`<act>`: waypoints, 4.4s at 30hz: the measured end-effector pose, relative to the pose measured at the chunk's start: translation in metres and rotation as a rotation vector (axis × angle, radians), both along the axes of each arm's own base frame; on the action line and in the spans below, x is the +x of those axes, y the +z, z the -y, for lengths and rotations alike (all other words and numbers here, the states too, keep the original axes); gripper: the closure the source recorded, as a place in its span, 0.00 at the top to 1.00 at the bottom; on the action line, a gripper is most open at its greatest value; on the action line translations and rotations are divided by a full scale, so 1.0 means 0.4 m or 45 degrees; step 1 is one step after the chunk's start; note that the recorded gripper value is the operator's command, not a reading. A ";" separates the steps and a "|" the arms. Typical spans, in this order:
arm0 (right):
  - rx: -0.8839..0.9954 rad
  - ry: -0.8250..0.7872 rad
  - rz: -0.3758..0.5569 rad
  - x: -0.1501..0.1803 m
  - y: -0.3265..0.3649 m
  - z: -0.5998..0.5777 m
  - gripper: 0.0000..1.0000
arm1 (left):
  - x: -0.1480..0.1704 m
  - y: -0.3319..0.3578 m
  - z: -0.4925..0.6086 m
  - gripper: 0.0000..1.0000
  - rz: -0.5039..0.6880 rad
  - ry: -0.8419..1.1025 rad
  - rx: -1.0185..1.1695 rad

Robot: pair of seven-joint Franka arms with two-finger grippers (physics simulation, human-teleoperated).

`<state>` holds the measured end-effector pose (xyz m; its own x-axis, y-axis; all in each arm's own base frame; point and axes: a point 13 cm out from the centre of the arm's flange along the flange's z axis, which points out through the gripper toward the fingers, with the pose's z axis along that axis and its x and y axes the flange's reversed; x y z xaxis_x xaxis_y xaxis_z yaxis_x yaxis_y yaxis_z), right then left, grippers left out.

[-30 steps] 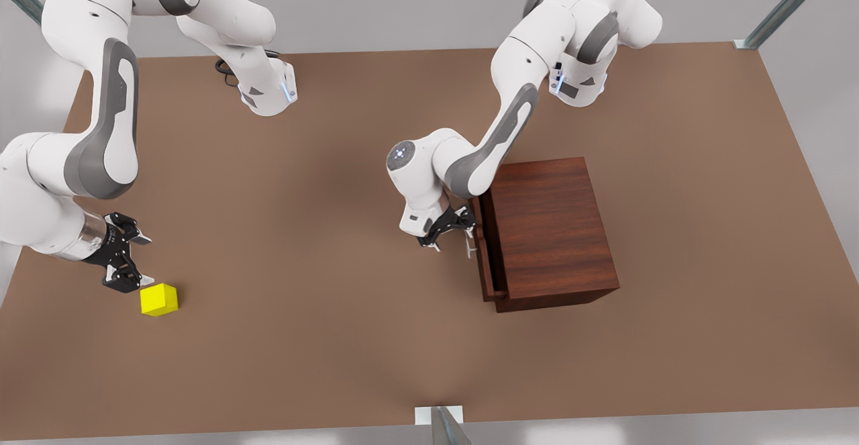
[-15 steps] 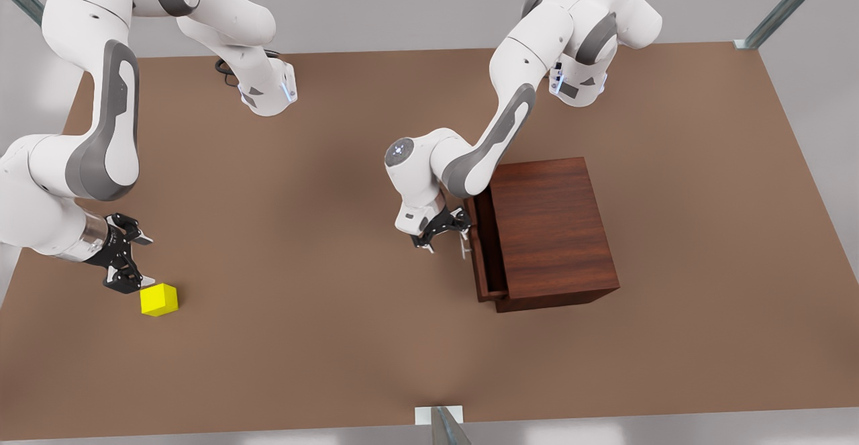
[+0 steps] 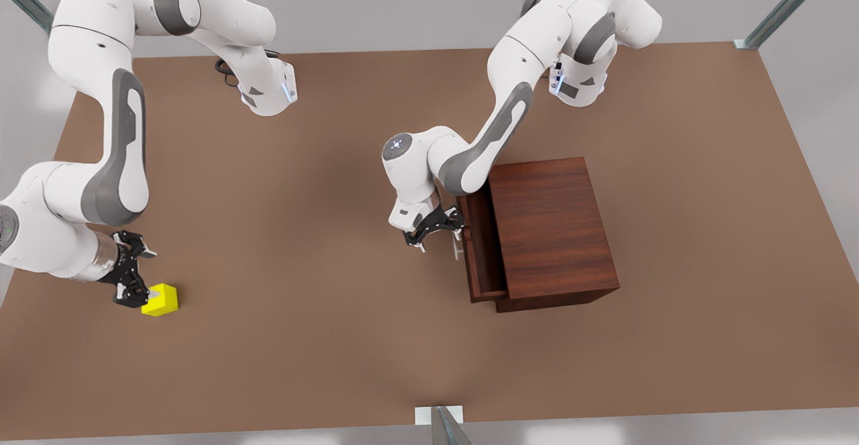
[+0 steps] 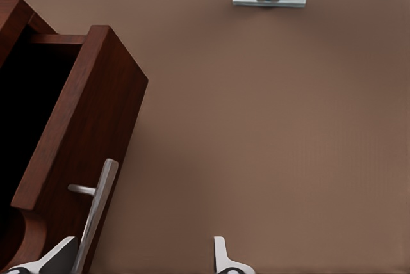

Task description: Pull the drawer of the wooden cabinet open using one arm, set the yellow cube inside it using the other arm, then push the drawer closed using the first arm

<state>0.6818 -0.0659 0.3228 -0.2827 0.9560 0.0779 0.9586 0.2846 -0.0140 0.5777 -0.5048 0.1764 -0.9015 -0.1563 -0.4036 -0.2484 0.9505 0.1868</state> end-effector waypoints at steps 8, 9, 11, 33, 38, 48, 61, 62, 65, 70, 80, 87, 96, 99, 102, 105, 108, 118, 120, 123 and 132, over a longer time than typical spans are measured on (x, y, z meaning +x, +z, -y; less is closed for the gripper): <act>-0.032 0.004 -0.021 0.026 -0.081 0.030 1.00 | -0.004 -0.002 0.030 1.00 0.015 -0.020 -0.023; -0.034 0.005 -0.023 0.029 -0.092 0.035 1.00 | -0.005 -0.002 0.033 1.00 0.016 -0.021 -0.024; -0.036 0.006 -0.028 0.033 -0.119 0.047 1.00 | -0.008 -0.001 0.038 1.00 0.017 -0.026 -0.027; -0.027 0.004 -0.015 0.050 -0.266 0.160 1.00 | -0.015 0.005 0.105 1.00 0.047 -0.045 -0.066; -0.029 0.019 0.012 0.060 -0.270 0.170 1.00 | -0.018 0.008 0.117 1.00 0.051 -0.047 -0.074; -0.019 0.062 0.007 -0.010 -0.363 0.230 1.00 | -0.122 0.277 0.251 1.00 0.041 -0.066 -0.209; -0.081 0.207 -0.003 -0.014 -0.515 0.278 1.00 | 0.027 0.640 -1.039 1.00 -0.446 0.555 -0.383; -0.082 0.212 -0.006 -0.015 -0.526 0.282 1.00 | 0.029 0.648 -1.023 1.00 -0.448 0.498 -0.399; -0.093 0.232 -0.010 -0.016 -0.549 0.291 1.00 | 0.031 0.647 -0.988 1.00 -0.480 0.349 -0.421; -0.104 0.239 -0.021 -0.029 -0.586 0.327 1.00 | 0.025 0.632 -0.999 1.00 -0.550 0.223 -0.523; -0.107 0.265 -0.028 -0.036 -0.638 0.339 1.00 | -0.017 0.628 -1.009 1.00 -0.578 -0.043 -0.496; -0.095 0.270 -0.020 -0.036 -0.686 0.335 1.00 | -0.020 0.618 -0.965 1.00 -0.591 -0.210 -0.480; -0.102 0.266 0.025 -0.010 -0.670 0.341 0.96 | -0.028 0.610 -0.923 1.00 -0.608 -0.341 -0.446; -0.102 0.265 0.027 -0.011 -0.674 0.345 0.96 | -0.029 0.611 -0.914 1.00 -0.609 -0.370 -0.439; -0.100 0.264 0.026 -0.012 -0.679 0.346 0.91 | -0.029 0.610 -0.915 1.00 -0.611 -0.389 -0.426; -0.098 0.264 0.029 -0.011 -0.680 0.344 0.65 | -0.030 0.611 -0.924 1.00 -0.615 -0.397 -0.420; -0.094 0.272 0.043 -0.002 -0.670 0.337 0.62 | -0.033 0.608 -0.926 1.00 -0.625 -0.408 -0.416; -0.088 0.378 0.164 0.107 -0.337 0.113 0.60 | -0.038 0.605 -0.926 1.00 -0.638 -0.438 -0.408; -0.076 0.405 0.162 0.125 -0.271 0.021 0.61 | -0.038 0.606 -0.926 1.00 -0.638 -0.442 -0.407; -0.057 0.459 0.158 0.150 -0.162 -0.177 0.61 | -0.038 0.606 -0.925 1.00 -0.639 -0.448 -0.406; 0.109 0.581 0.092 -0.025 0.024 -0.910 0.62 | -0.038 0.605 -0.925 1.00 -0.641 -0.460 -0.404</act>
<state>0.6718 0.2983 0.3322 -0.6803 0.7238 0.1154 0.7329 0.6744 0.0902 0.5627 -0.1346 0.4185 -0.9848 0.1473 0.0925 0.1375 0.9850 -0.1044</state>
